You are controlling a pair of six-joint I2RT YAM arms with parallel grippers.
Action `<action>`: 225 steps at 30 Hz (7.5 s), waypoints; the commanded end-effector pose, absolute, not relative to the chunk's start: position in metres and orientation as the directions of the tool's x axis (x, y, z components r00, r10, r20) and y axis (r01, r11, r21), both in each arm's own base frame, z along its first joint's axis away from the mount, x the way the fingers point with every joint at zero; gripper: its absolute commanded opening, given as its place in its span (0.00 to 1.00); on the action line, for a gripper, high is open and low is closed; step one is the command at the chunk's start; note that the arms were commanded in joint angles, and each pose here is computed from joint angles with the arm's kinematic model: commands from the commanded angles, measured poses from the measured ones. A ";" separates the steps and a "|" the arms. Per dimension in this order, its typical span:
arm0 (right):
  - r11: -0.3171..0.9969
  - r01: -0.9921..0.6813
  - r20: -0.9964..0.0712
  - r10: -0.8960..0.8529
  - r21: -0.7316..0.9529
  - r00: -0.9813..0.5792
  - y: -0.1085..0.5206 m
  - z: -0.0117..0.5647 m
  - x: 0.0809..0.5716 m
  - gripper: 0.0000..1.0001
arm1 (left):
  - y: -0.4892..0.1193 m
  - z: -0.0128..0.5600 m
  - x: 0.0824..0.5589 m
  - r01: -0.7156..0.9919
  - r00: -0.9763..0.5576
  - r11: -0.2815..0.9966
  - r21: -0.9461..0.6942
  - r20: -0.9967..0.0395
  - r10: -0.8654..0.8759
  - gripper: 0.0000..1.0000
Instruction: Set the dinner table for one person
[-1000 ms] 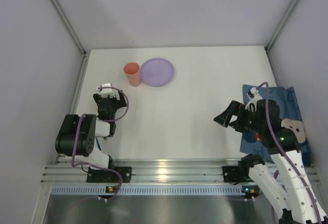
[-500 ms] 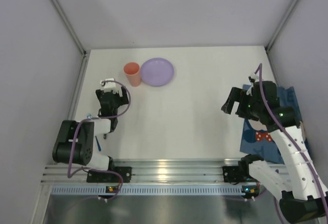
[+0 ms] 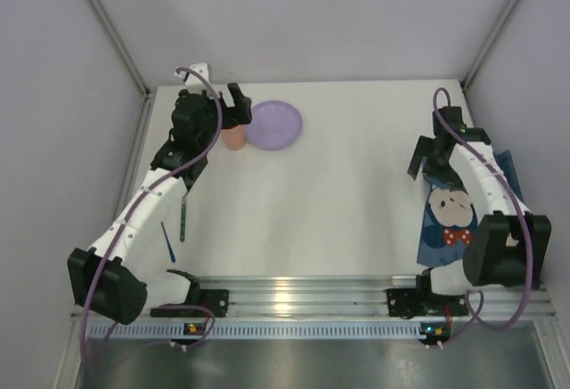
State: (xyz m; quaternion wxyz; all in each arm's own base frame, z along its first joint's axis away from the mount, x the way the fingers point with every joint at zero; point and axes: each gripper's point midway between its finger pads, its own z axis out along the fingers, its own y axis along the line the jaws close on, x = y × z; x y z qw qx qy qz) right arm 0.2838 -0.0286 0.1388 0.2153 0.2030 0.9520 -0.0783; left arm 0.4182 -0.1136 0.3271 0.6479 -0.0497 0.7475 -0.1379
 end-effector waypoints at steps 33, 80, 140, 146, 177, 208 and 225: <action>0.875 0.447 -0.268 0.393 -0.186 -0.880 -0.055 0.050 0.308 0.00 | -0.122 0.276 0.248 0.121 -0.466 0.922 -0.368 -0.841 -0.275 0.99; 0.625 -0.155 -0.388 0.254 0.765 -0.886 0.260 0.232 0.272 0.86 | -0.175 0.209 0.245 0.068 -0.653 0.914 -0.400 -0.710 -0.262 0.99; 0.771 0.064 -0.372 0.376 0.633 -0.849 0.132 0.165 0.216 0.85 | -0.172 0.081 0.308 0.012 -0.801 0.993 -0.117 -0.595 -0.060 0.31; 0.774 0.065 -0.376 0.376 0.629 -0.847 0.131 0.164 0.216 0.85 | -0.166 0.062 0.307 -0.008 -0.829 0.998 -0.064 -0.558 -0.042 0.49; 0.779 0.101 -0.359 0.395 0.618 -0.846 0.126 0.146 0.212 0.84 | -0.123 0.025 0.285 -0.061 -0.894 0.998 -0.022 -0.444 -0.065 0.00; 0.774 0.100 -0.340 0.386 0.626 -0.857 0.128 0.134 0.212 0.84 | -0.084 0.055 0.326 -0.089 -0.888 0.996 0.009 -0.453 -0.075 0.44; 0.783 0.093 -0.318 0.354 0.615 -0.879 0.131 0.129 0.228 0.86 | -0.056 0.222 0.394 -0.223 -0.579 0.974 -0.049 -0.797 -0.173 0.97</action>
